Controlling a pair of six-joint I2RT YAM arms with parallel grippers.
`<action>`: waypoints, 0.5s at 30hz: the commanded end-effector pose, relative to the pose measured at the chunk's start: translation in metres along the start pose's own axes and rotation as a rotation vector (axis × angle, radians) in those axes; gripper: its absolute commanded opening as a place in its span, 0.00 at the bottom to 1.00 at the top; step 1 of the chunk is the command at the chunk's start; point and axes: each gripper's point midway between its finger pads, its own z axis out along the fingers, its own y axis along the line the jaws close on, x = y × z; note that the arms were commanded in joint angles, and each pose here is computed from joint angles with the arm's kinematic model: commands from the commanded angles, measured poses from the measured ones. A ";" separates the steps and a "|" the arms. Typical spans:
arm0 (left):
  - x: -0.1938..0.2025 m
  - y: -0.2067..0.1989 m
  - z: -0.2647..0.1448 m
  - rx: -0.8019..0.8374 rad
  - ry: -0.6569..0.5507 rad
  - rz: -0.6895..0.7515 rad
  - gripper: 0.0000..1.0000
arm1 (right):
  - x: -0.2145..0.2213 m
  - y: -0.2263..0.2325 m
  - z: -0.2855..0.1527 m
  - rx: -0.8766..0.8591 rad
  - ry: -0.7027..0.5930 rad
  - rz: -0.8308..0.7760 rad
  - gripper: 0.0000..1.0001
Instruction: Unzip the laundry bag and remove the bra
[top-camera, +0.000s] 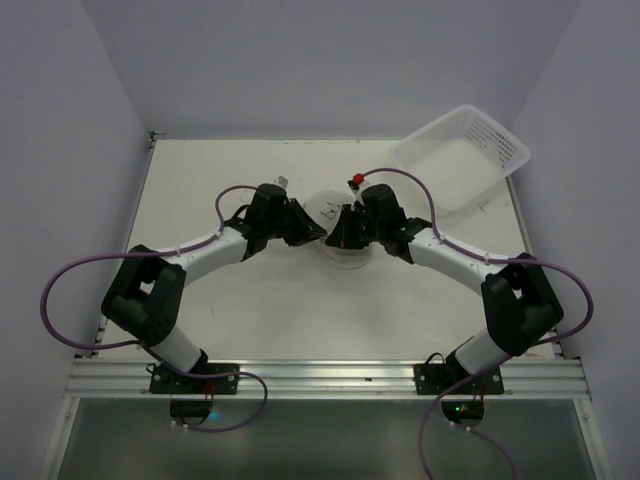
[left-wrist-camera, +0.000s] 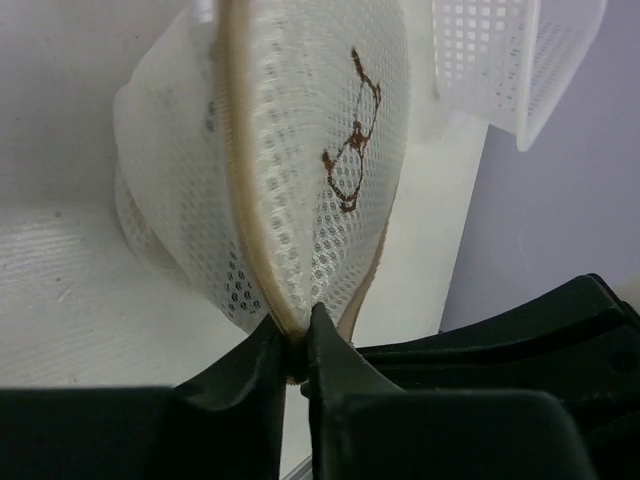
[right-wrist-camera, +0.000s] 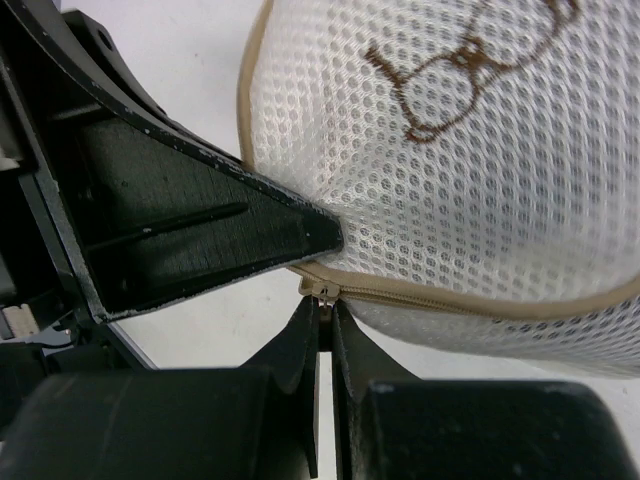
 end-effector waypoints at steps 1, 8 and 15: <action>-0.008 -0.005 0.001 0.007 -0.042 0.029 0.09 | -0.015 0.012 -0.013 -0.016 -0.056 -0.046 0.00; -0.012 0.010 -0.005 -0.046 -0.027 0.091 0.00 | -0.024 -0.037 -0.034 0.127 -0.104 -0.044 0.00; -0.030 0.031 -0.021 -0.037 0.019 0.186 0.00 | -0.038 -0.110 -0.070 0.265 -0.138 0.074 0.00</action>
